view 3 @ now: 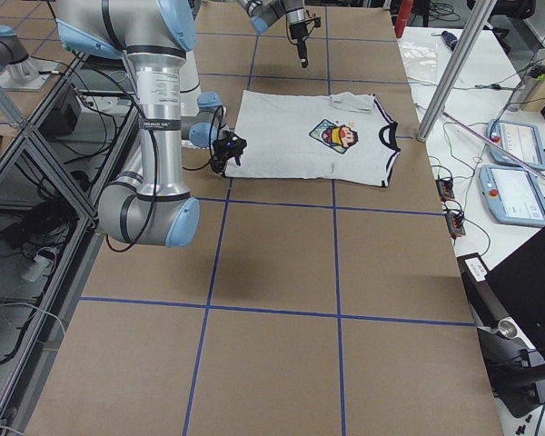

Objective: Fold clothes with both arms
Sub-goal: 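Move both grippers down along the shirt sides toward the hem, then grasp the hem corners nearest the robot with both grippers, then lift the hem with both grippers and fold it toward the collar, then release the hem near the collar and raise both grippers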

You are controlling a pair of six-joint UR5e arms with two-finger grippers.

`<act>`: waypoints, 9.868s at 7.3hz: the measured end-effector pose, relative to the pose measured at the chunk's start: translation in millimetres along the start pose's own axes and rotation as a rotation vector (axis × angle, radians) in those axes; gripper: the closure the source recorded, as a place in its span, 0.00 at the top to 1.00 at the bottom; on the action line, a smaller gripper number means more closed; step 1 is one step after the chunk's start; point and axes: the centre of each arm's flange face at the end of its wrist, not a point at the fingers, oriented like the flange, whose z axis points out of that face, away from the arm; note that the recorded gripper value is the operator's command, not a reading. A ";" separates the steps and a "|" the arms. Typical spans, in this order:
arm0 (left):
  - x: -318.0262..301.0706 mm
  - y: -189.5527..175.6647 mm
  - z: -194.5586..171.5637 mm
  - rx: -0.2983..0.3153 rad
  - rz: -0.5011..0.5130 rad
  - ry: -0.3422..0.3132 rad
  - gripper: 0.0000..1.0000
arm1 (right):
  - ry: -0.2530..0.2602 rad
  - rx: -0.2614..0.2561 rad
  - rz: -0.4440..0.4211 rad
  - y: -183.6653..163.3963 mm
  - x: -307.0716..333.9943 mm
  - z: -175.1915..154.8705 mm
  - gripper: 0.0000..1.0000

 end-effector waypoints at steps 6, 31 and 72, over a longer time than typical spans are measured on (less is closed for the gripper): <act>-4.0 0.7 3.7 -0.006 -0.005 -0.009 0.83 | 0.010 -0.019 0.053 6.1 8.6 -3.9 0.00; 21.2 260.8 43.7 -0.226 -0.533 -0.322 0.00 | -0.078 -0.080 0.096 -26.8 -2.1 -72.8 0.00; -22.6 -166.3 112.4 0.334 -0.200 -0.223 0.63 | -0.168 0.245 0.008 -363.4 -312.2 -4.5 1.00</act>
